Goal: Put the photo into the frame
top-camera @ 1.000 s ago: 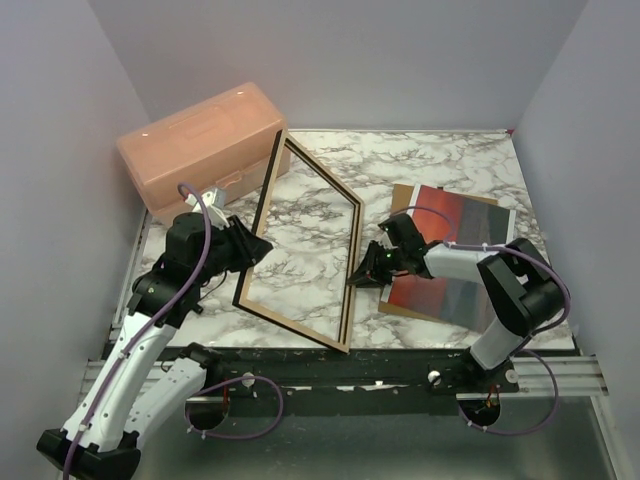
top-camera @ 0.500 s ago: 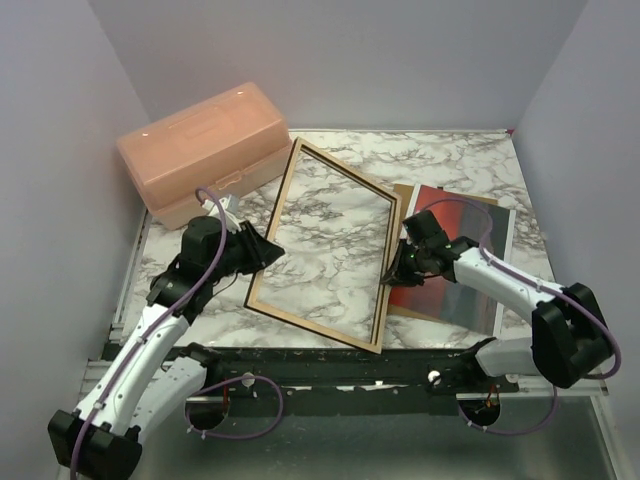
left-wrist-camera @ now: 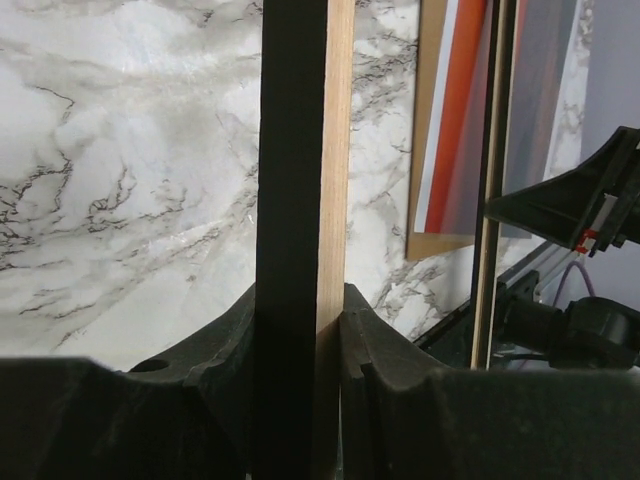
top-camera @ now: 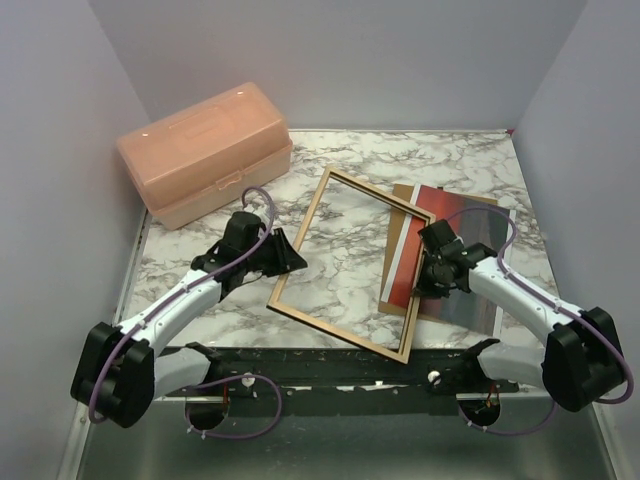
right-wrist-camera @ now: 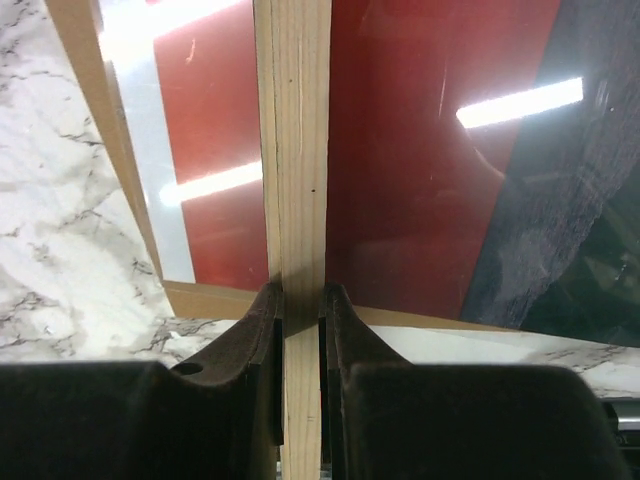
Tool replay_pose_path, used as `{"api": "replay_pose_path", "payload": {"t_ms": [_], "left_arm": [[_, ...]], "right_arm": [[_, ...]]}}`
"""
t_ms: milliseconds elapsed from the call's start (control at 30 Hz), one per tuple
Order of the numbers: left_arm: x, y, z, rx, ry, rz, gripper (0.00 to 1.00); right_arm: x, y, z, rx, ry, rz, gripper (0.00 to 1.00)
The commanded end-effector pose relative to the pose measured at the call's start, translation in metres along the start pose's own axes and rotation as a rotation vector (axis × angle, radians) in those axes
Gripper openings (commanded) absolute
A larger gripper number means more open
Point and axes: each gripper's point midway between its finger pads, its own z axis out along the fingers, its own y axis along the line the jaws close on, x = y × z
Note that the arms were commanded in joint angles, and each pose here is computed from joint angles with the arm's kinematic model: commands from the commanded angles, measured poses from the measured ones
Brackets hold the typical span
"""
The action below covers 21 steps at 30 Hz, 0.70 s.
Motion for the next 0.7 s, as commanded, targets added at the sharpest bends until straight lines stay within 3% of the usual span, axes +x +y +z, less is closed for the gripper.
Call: {"api": "replay_pose_path", "payload": {"t_ms": [0, 33, 233, 433, 667], "left_arm": [[0.029, 0.024, 0.012, -0.076, 0.085, 0.032, 0.0], [0.03, 0.027, 0.013, -0.09, 0.083, 0.028, 0.0], [0.032, 0.031, 0.012, -0.086, 0.039, -0.03, 0.0], [0.027, 0.042, 0.003, -0.135, -0.046, -0.062, 0.0], [0.033, 0.058, -0.004, -0.211, -0.026, -0.02, 0.0]], "right_arm": [[-0.019, 0.038, 0.0, -0.177, -0.087, 0.012, 0.24], [-0.018, 0.037, 0.003, -0.17, -0.084, 0.013, 0.33], [-0.009, 0.035, 0.014, -0.189, -0.06, 0.037, 0.6], [0.002, 0.031, 0.028, -0.186, -0.025, 0.067, 0.62], [0.011, 0.032, 0.035, -0.229, -0.023, 0.086, 0.61]]}}
